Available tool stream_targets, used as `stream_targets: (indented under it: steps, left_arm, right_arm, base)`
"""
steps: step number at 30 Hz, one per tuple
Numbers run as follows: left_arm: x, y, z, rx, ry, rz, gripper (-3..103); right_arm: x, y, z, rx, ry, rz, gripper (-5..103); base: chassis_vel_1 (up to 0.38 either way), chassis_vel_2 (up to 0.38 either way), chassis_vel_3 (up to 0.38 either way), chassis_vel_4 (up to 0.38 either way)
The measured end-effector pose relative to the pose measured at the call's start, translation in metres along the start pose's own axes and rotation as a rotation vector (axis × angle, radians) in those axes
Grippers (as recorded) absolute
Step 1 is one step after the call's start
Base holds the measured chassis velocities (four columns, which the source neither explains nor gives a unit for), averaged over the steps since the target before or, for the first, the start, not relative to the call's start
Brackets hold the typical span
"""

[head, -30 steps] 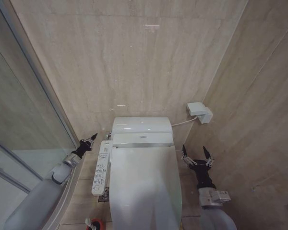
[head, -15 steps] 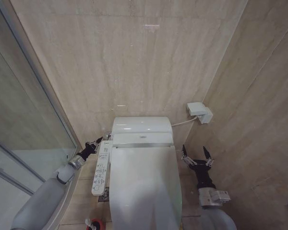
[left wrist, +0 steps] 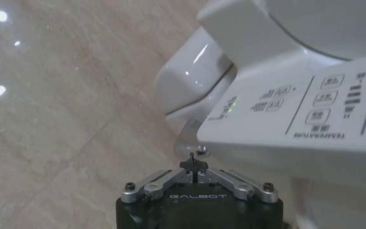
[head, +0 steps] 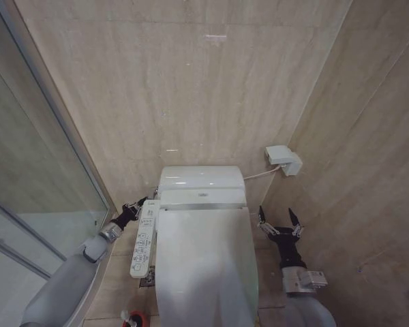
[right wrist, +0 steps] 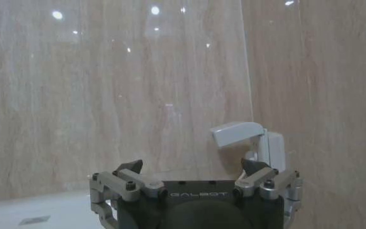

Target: Open the toilet lid, clean the toilet bowl with a toilet brush, close the toilet lid, and flush.

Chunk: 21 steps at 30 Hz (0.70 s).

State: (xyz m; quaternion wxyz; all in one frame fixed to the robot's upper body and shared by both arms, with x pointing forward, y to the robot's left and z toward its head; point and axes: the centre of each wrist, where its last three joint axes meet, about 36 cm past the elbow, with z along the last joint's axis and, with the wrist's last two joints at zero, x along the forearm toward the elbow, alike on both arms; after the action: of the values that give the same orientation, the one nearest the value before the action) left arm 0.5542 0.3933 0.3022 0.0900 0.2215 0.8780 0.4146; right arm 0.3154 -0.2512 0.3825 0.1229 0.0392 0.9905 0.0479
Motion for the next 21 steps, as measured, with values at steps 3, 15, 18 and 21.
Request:
stream_targets:
  steps: [3, 15, 18, 21]
  left_arm:
    - [0.005, 0.003, 0.003, -0.002, 0.014, -0.014, 0]
    - [0.006, 0.028, -0.006, -0.037, 0.038, -0.094, 0]
    - [-0.001, 0.03, -0.014, -0.052, 0.013, -0.087, 0]
    - [-0.006, 0.029, -0.02, -0.063, -0.006, -0.075, 0]
  right_arm:
    - [0.0, 0.0, 0.0, 0.0, 0.0, 0.0, 100]
    - [0.0, 0.0, 0.0, 0.0, 0.0, 0.0, 100]
    - [0.0, 0.0, 0.0, 0.0, 0.0, 0.0, 100]
    - [0.0, 0.0, 0.0, 0.0, 0.0, 0.0, 100]
  base:
    - [0.0, 0.0, 0.0, 0.0]
    - [0.0, 0.0, 0.0, 0.0]
    - [0.0, 0.0, 0.0, 0.0]
    - [0.0, 0.0, 0.0, 0.0]
